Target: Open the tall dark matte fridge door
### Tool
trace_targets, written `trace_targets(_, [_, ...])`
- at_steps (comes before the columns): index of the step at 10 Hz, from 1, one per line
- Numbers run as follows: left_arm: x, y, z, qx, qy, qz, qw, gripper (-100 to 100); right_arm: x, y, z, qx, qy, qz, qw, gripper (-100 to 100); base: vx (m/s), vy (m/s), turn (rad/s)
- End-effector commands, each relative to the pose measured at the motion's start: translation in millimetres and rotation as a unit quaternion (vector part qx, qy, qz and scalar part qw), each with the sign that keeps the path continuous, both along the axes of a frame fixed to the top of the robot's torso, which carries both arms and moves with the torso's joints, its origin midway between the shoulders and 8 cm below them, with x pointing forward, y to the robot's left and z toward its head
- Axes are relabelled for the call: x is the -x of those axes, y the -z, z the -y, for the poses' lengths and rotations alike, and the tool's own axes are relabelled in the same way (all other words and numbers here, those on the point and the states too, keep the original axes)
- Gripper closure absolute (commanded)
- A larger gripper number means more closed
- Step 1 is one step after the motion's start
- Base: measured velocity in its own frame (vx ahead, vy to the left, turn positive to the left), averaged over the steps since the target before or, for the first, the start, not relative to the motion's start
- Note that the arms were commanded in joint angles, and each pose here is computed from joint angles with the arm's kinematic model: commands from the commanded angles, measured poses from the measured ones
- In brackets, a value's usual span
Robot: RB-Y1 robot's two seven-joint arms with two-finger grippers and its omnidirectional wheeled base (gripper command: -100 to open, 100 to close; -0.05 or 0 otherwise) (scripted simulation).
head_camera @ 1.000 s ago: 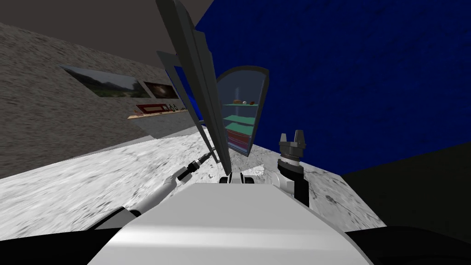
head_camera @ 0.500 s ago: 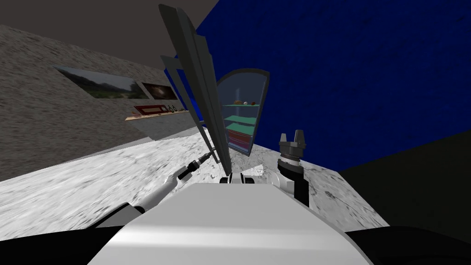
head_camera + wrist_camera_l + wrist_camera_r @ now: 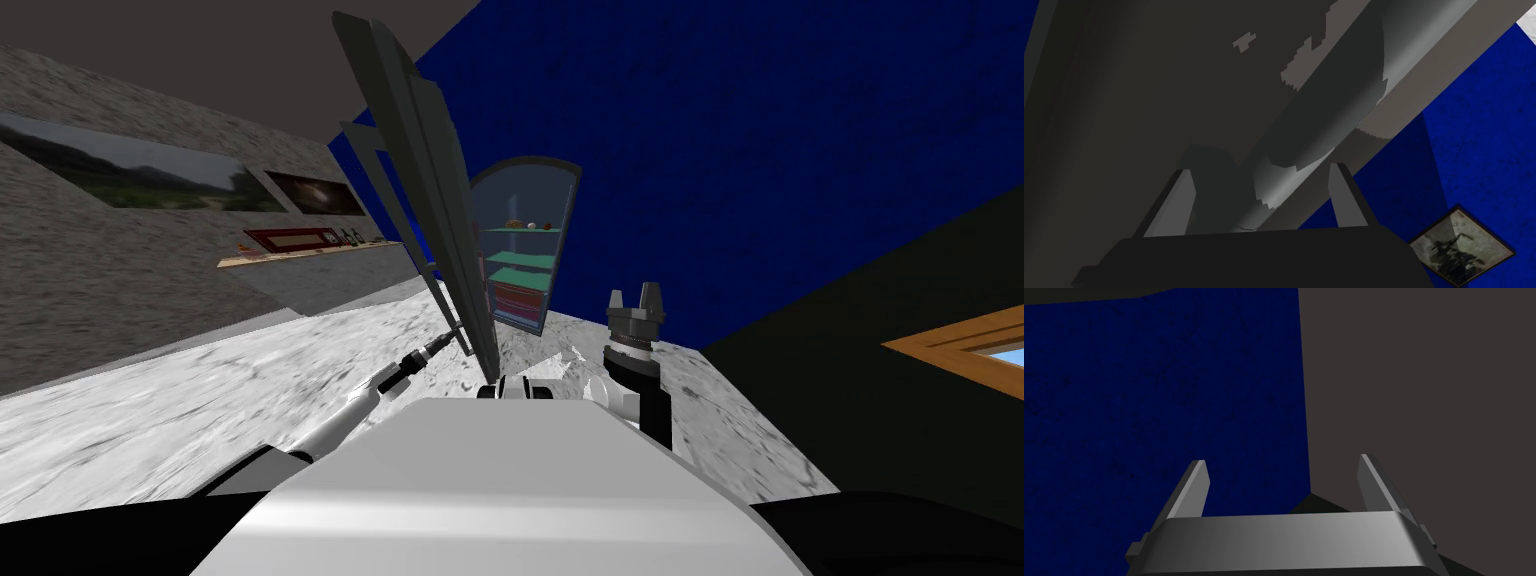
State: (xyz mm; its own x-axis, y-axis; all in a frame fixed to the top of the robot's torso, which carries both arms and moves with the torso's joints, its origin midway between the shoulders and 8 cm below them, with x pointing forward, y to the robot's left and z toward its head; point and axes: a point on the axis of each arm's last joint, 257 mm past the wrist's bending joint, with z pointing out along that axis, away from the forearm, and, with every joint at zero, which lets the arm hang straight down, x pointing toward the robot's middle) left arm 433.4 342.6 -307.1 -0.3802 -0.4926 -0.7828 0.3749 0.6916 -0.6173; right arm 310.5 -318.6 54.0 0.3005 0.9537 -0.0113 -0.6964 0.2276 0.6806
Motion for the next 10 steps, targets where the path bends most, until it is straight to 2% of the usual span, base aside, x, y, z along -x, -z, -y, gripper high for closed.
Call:
trace_targets(1, [-12.0, -18.7, -14.6, 0.005, -0.011, 0.020, 0.9997, 100, 0.0, 0.1, 0.0, 0.000, 0.000, 0.000, 1.0000, 0, -0.034, 0.069, -0.026])
trace_targets(2, [-6.8, -13.7, -21.1, 0.003, -0.006, 0.014, 0.9999, 100, 0.1, 0.1, 0.1, 0.000, 0.000, 0.000, 1.0000, 0, -0.052, 0.136, -0.257])
trace_targets(3, [-9.9, -20.3, -28.2, 0.004, -0.015, 0.022, 0.9997, 100, 0.0, 0.0, 0.0, 0.000, 0.000, 0.000, 1.0000, 0, -0.059, 0.158, -0.232])
trace_targets(5, [-10.8, -22.3, -30.5, 0.004, -0.017, 0.024, 0.9996, 100, 0.1, 0.1, 0.1, 0.000, 0.000, 0.000, 1.0000, 0, -0.026, 0.048, 0.001])
trace_targets(6, [-5.1, -17.1, -36.8, 0.003, -0.013, 0.017, 0.9998, 100, 0.1, 0.1, 0.1, 0.000, 0.000, 0.000, 1.0000, 0, -0.082, 0.121, -0.226])
trace_targets(8, [-8.4, -25.0, -45.6, 0.003, -0.024, 0.026, 0.9994, 100, 0.0, 0.1, 0.1, 0.000, 0.000, 0.000, 1.0000, 0, -0.049, 0.118, -0.145])
trace_targets(9, [-1.4, -18.0, -49.7, 0.004, -0.018, 0.017, 0.9997, 100, 0.0, 0.1, 0.1, 0.000, 0.000, 0.000, 1.0000, 0, -0.063, 0.149, -0.248])
trace_targets(10, [-3.6, -23.8, -56.3, 0.005, -0.026, 0.024, 0.9994, 100, 0.0, 0.0, 0.0, 0.000, 0.000, 0.000, 1.0000, 0, -0.096, 0.166, -0.224])
